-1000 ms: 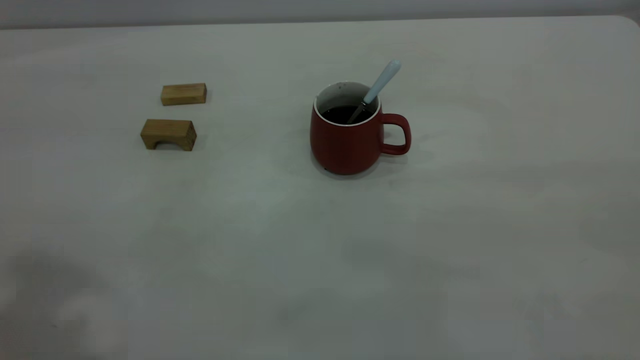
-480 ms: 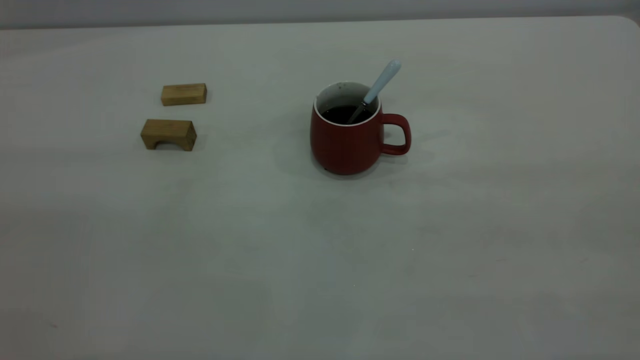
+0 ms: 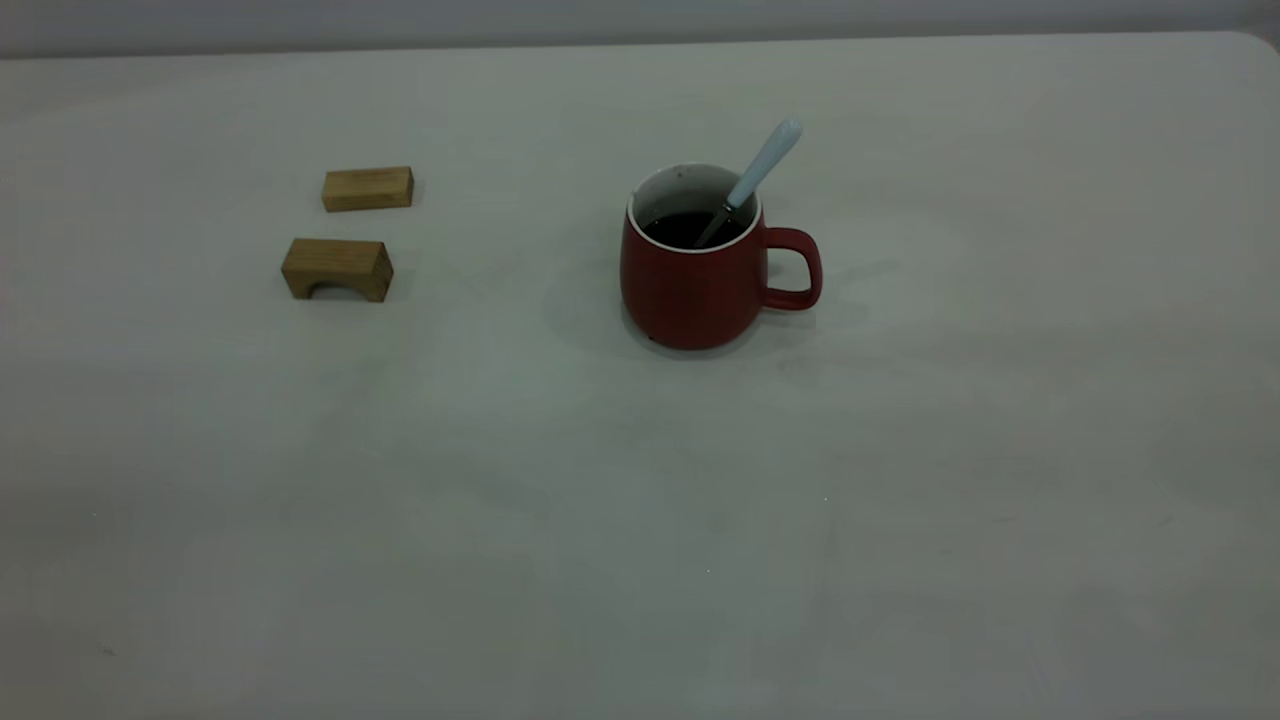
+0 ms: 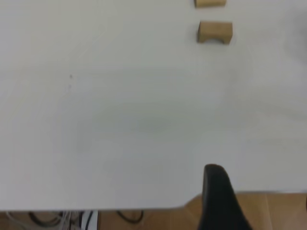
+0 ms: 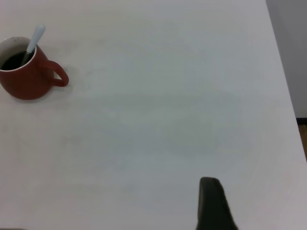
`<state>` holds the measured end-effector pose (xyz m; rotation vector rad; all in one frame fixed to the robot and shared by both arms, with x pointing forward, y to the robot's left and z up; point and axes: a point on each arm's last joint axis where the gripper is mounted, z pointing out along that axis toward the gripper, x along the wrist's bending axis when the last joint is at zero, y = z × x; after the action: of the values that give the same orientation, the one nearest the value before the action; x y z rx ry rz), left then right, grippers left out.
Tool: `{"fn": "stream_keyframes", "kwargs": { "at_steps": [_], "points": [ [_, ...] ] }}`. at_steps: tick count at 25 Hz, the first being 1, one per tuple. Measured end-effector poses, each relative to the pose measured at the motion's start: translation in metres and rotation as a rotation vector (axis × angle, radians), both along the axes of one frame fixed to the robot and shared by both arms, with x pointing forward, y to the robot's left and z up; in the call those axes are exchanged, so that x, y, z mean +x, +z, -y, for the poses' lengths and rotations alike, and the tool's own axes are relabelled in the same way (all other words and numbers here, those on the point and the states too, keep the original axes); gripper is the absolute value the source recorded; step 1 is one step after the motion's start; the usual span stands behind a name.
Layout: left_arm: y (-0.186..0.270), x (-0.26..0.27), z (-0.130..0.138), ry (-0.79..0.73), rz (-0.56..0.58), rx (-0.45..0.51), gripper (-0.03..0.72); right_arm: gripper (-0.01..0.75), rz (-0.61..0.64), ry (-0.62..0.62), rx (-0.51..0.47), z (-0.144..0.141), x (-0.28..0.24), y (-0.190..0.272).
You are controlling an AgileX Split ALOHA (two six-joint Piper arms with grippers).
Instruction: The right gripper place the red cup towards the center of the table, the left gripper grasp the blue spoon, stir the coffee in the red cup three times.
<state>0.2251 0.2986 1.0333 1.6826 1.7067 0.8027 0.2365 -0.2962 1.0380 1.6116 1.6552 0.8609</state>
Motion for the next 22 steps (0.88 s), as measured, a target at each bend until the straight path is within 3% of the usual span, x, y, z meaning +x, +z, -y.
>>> {"fn": "stream_keyframes", "kwargs": {
  "at_steps": [22],
  "points": [
    [-0.0006, -0.0026, 0.0001, -0.004, 0.012, 0.006, 0.499, 0.511, 0.0, 0.0, 0.0, 0.0, 0.0, 0.0]
  ]
}}
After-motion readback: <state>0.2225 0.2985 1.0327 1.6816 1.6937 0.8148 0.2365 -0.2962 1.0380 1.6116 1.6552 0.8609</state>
